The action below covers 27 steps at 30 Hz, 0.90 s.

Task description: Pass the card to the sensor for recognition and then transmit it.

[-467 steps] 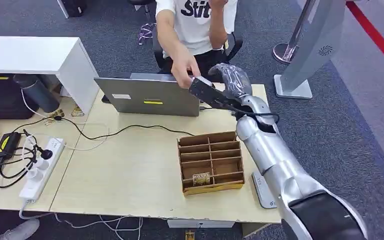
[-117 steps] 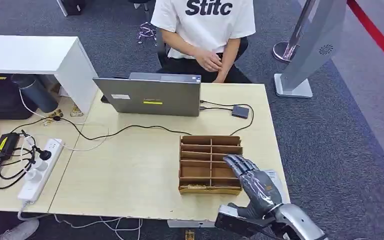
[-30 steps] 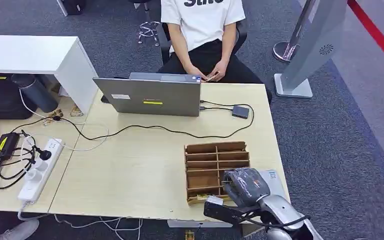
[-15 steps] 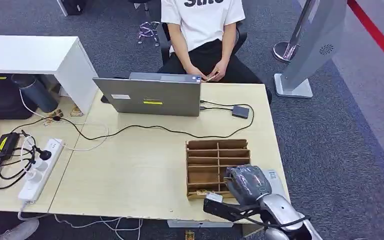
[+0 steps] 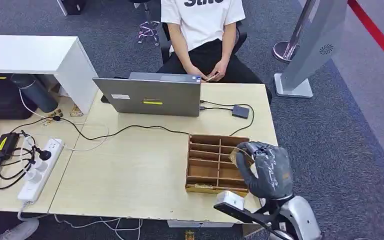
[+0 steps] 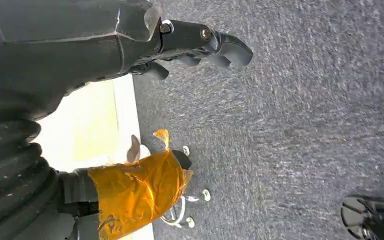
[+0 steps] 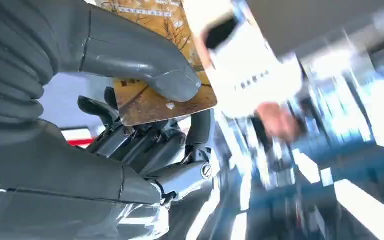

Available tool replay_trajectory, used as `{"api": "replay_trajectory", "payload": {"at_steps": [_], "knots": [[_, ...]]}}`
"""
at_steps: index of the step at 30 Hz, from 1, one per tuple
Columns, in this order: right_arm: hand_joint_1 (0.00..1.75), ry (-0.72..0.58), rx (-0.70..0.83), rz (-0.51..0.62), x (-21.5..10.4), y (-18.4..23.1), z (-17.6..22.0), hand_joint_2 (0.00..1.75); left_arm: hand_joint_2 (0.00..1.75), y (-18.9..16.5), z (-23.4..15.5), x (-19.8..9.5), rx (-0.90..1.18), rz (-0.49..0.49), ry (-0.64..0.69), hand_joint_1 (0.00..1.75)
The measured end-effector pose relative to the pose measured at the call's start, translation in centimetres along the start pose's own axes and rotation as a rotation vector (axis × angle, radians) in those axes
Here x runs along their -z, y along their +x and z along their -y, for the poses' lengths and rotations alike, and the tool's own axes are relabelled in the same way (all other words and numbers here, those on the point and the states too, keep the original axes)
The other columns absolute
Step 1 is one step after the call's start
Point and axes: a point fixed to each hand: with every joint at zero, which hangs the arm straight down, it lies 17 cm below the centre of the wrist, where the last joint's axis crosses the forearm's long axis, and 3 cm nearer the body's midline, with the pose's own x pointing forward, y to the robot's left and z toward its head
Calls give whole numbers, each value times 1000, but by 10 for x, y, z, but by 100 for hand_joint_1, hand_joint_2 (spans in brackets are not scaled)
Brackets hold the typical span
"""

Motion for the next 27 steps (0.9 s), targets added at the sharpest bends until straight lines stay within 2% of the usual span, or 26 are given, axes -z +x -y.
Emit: {"api": "replay_trajectory", "payload": {"at_steps": [3,9,12,15,21,24,27], "knots": [[175,-118,20,-8,4,0,35,175,175,2,6,0,2,2,-8,0],[175,-208,79,22,1,5,62,175,175,2,11,-1,14,5,-17,0],[175,-256,157,76,4,16,78,175,175,3,12,-1,25,8,-18,0],[175,-229,248,128,16,28,80,175,175,5,12,-1,44,15,-18,0],[175,-239,278,191,45,45,88,175,175,10,9,-1,56,27,-16,0],[175,-156,350,203,64,51,73,175,175,10,6,-1,80,29,-12,0],[175,-63,390,190,105,54,47,175,175,17,-1,-1,115,45,-5,0]]}}
